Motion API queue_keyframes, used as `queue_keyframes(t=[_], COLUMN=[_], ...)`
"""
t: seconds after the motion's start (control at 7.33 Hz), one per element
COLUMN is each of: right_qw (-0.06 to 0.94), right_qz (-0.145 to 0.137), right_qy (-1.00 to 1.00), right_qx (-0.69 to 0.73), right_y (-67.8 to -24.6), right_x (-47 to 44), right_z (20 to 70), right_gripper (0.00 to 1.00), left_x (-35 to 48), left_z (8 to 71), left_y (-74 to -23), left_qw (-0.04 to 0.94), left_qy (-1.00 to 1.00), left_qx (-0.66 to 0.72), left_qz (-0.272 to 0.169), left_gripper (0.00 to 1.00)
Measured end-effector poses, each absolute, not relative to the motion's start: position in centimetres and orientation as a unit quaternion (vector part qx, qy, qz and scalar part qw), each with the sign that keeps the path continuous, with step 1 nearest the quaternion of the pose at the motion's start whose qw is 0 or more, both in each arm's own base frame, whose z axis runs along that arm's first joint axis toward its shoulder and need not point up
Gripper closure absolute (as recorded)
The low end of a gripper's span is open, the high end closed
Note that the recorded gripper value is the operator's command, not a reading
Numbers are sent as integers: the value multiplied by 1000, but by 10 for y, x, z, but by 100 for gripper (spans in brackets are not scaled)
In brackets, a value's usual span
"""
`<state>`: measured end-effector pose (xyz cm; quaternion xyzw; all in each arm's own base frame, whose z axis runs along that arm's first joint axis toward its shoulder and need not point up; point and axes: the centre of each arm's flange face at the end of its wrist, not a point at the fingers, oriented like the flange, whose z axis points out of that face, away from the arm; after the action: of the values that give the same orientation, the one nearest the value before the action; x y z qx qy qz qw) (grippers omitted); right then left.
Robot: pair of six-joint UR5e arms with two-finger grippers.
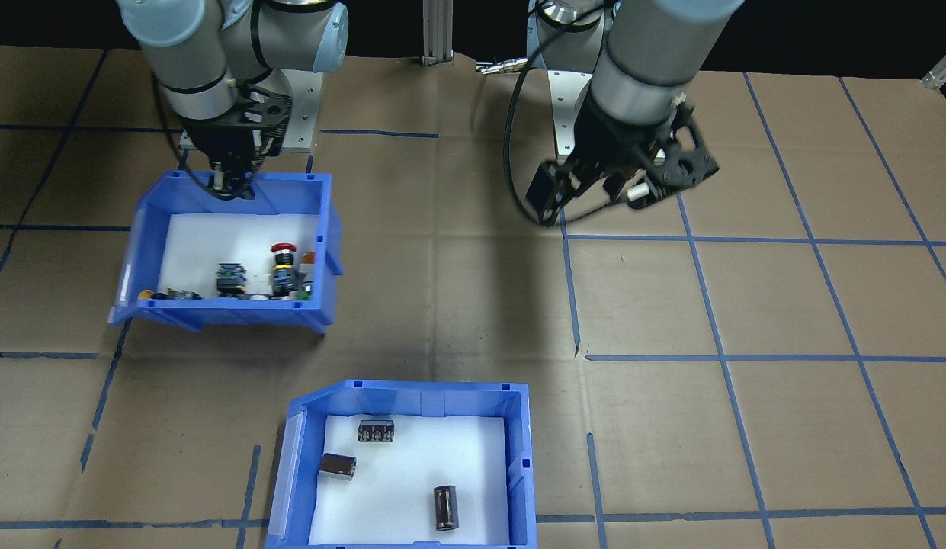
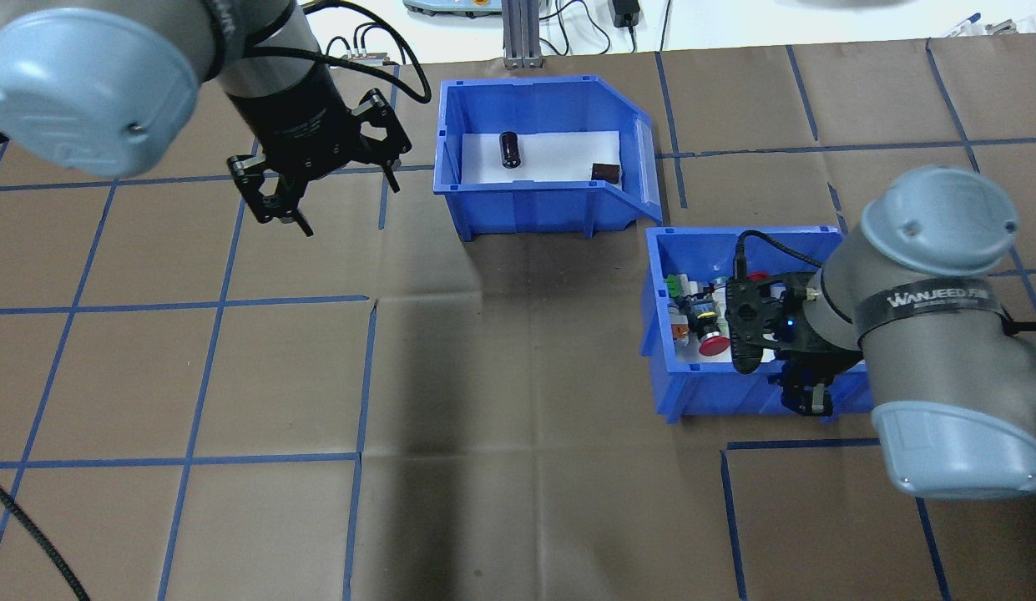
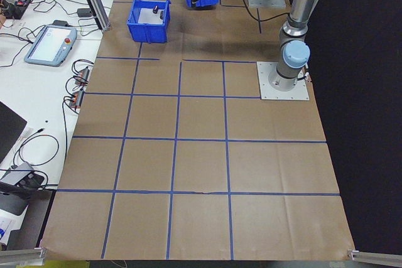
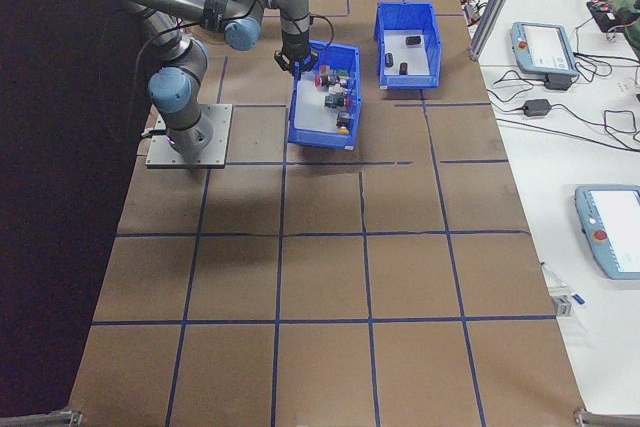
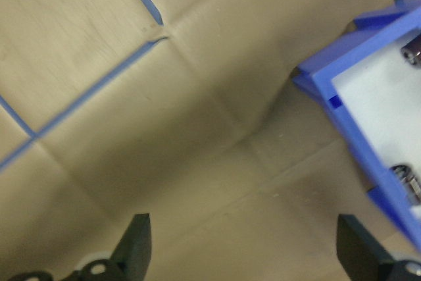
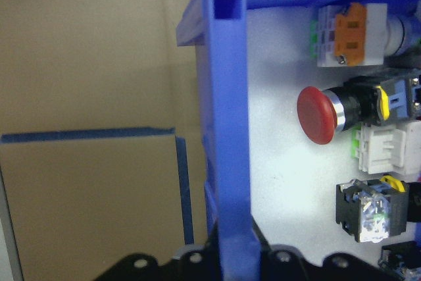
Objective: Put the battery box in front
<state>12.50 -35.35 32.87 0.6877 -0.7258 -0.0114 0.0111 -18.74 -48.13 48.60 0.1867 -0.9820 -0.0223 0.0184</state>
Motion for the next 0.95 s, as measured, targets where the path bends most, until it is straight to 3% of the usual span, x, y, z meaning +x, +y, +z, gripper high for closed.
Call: queue_keyframes(t=[0.41, 0.95], right_qw=[22, 33], right_qz=[4, 28], right_qy=[-729, -721], right_qx=[684, 692], right_y=[-322, -304], right_x=[204, 288], right_z=[329, 319], right_gripper=[94, 94], left_x=[-154, -124], left_z=[485, 496], left_y=[-404, -384], left_qw=[16, -7], left_qy=[-999, -997], left_qx=[-39, -76], left_qz=[-9, 1], left_gripper=[1, 0])
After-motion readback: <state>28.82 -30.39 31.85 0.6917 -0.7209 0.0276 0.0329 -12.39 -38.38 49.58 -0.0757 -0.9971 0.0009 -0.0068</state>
